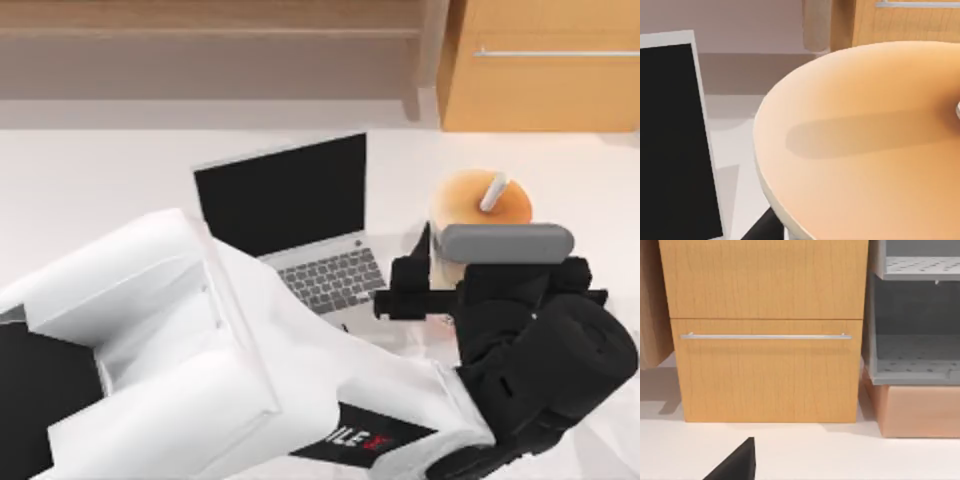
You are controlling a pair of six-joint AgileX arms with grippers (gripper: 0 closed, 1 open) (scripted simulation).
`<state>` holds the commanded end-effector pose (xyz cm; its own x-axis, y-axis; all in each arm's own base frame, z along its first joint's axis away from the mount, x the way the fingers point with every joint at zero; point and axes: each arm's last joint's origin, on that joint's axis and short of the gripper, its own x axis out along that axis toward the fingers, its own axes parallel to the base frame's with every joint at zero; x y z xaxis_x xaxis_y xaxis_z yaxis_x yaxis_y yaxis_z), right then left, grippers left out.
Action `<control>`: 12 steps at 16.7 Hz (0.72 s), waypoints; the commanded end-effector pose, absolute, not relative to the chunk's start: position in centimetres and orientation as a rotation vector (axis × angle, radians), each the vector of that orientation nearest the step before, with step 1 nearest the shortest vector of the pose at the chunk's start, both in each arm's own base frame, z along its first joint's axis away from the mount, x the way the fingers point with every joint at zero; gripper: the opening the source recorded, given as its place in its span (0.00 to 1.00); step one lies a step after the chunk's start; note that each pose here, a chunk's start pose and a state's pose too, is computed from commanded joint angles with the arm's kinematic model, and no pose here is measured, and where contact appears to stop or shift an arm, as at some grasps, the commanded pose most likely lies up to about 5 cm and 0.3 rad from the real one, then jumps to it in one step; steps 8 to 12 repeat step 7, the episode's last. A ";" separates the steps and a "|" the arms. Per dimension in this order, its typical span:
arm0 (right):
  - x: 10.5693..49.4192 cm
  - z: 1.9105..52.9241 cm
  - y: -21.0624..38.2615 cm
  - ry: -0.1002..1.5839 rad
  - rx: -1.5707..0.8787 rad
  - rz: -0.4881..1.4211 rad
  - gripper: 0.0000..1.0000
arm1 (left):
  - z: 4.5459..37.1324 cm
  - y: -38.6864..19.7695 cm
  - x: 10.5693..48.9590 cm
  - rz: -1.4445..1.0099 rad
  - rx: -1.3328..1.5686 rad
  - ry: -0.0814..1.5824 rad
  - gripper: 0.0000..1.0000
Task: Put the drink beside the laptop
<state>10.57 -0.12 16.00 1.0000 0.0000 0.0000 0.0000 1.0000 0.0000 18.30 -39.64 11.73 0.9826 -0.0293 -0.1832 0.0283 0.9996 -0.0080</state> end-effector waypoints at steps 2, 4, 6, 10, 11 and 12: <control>10.6 16.0 -0.1 0.000 0.000 0.000 1.00 | 11.7 -39.6 18.3 -0.029 -0.005 0.184 1.00; 10.6 16.0 -0.1 0.000 0.000 0.000 1.00 | 11.7 -39.6 18.3 -0.029 -0.005 0.184 1.00; 10.6 16.0 -0.1 0.000 0.000 0.000 1.00 | 11.7 -39.6 18.3 -0.029 -0.005 0.184 1.00; 10.6 16.0 -0.1 0.000 0.000 0.000 1.00 | 11.7 -39.6 18.3 -0.029 -0.005 0.184 1.00; 10.6 16.0 -0.1 0.000 0.000 0.000 1.00 | 11.7 -39.6 18.3 -0.029 -0.005 0.184 1.00; 10.6 16.0 -0.1 0.000 0.000 0.000 1.00 | 11.7 -39.6 18.3 -0.029 -0.005 0.184 1.00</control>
